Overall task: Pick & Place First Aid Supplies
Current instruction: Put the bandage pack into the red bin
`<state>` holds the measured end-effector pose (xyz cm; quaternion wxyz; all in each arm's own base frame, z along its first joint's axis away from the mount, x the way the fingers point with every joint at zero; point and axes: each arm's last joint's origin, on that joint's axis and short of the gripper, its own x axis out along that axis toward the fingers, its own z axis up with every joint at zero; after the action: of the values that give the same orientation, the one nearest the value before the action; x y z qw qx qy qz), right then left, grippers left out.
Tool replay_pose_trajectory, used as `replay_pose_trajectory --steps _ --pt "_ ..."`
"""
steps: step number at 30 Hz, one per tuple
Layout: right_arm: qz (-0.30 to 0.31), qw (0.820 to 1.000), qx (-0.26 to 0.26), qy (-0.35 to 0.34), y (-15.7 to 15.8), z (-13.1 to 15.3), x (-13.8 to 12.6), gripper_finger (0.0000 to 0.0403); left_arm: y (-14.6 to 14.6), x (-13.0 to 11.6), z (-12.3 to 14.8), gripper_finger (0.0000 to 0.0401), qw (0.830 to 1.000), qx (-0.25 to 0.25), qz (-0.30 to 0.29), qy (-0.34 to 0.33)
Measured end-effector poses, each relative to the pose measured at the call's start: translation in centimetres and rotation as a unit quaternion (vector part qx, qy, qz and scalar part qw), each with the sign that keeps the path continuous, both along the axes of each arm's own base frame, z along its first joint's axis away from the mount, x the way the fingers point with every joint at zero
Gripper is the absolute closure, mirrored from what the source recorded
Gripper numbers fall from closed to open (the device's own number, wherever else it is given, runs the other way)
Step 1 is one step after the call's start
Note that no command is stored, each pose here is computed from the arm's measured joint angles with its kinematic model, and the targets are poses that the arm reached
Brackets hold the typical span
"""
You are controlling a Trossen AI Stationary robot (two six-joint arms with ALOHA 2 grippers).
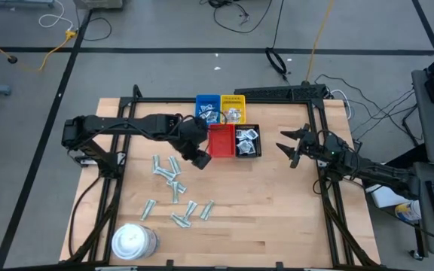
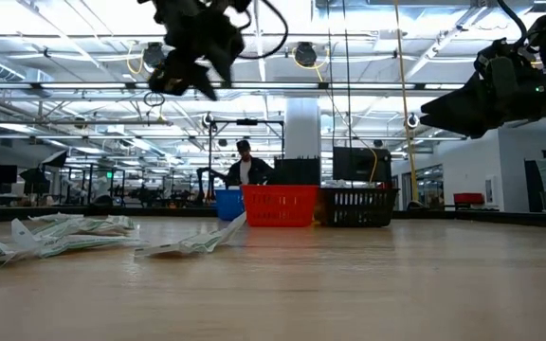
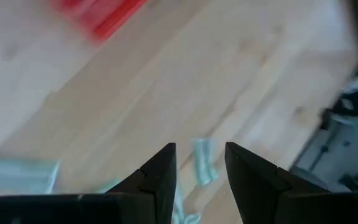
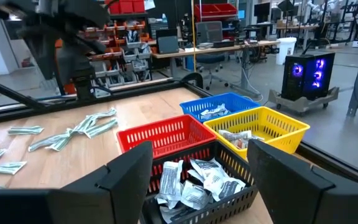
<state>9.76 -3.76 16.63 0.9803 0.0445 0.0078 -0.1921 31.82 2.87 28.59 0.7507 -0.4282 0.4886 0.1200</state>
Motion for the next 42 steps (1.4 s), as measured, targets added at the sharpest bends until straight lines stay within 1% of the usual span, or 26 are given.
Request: replay_pose_trajectory --steps 2,4,8,11,13,14,17,20,23,26,31,33,36,39,42 --pt "0.0 1.0 0.0 0.0 0.0 0.0 0.0 0.0146 -0.3 -0.7 -0.4 0.0258 0.998 -0.011 0.028 0.048" --pt "0.0 1.0 0.0 -0.001 0.0 0.0 0.0 0.0147 -0.6 -1.6 -0.8 0.0258 0.992 -0.016 0.062 0.113" --pt "0.0 1.0 -0.001 -0.001 0.0 0.0 0.0 0.0144 -1.1 -3.2 -1.4 0.0258 0.965 -0.02 0.137 0.225" --pt "0.0 1.0 -0.001 -0.001 0.0 0.0 0.0 0.0142 -1.6 -4.1 -1.5 0.0258 0.944 -0.031 0.17 0.28" --pt "0.0 1.0 -0.001 -0.001 0.0 0.0 0.0 0.0143 -2.1 -4.4 -1.5 0.0258 0.935 -0.033 0.183 0.301" --pt "0.0 1.0 -0.001 -0.001 0.0 0.0 0.0 0.0144 -2.3 -4.5 -1.5 0.0258 0.933 -0.033 0.186 0.305" --pt "0.0 1.0 -0.001 -0.001 0.0 0.0 0.0 0.0146 -2.7 -4.4 -1.5 0.0258 0.935 -0.018 0.19 0.299" --pt "0.0 1.0 -0.001 -0.001 0.0 0.0 0.0 0.0146 -3.8 -4.3 -1.5 0.0258 0.936 -0.017 0.189 0.297" --pt "0.0 1.0 -0.001 -0.001 0.0 0.0 0.0 0.0143 -5.3 -4.7 -2.4 0.0249 0.926 -0.023 0.195 0.323" --pt "0.0 1.0 -0.001 -0.001 0.0 0.0 0.0 0.0142 -6.9 -5.4 -3.5 0.0222 0.916 -0.029 0.191 0.352" --pt "0.0 1.0 -0.001 -0.001 0.0 0.0 0.0 0.0146 -8.7 -6.6 -5.2 0.0154 0.901 -0.042 0.17 0.396" --pt "0.0 1.0 -0.001 -0.001 0.0 0.0 0.0 0.0147 -9.3 -7.2 -5.8 0.013 0.899 -0.049 0.157 0.405" --pt "0.0 1.0 -0.001 -0.001 0.0 0.0 0.0 0.0145 -10.2 -7.9 -7.0 0.0101 0.901 -0.061 0.134 0.409" --pt "0.0 1.0 -0.001 -0.001 0.0 0.0 0.0 0.0143 -10.8 -8.6 -8.4 0.0084 0.901 -0.076 0.116 0.411" --pt "0.0 1.0 -0.001 -0.001 0.0 0.0 0.0 0.0143 -11.2 -9.2 -10.0 0.0076 0.898 -0.094 0.101 0.417"
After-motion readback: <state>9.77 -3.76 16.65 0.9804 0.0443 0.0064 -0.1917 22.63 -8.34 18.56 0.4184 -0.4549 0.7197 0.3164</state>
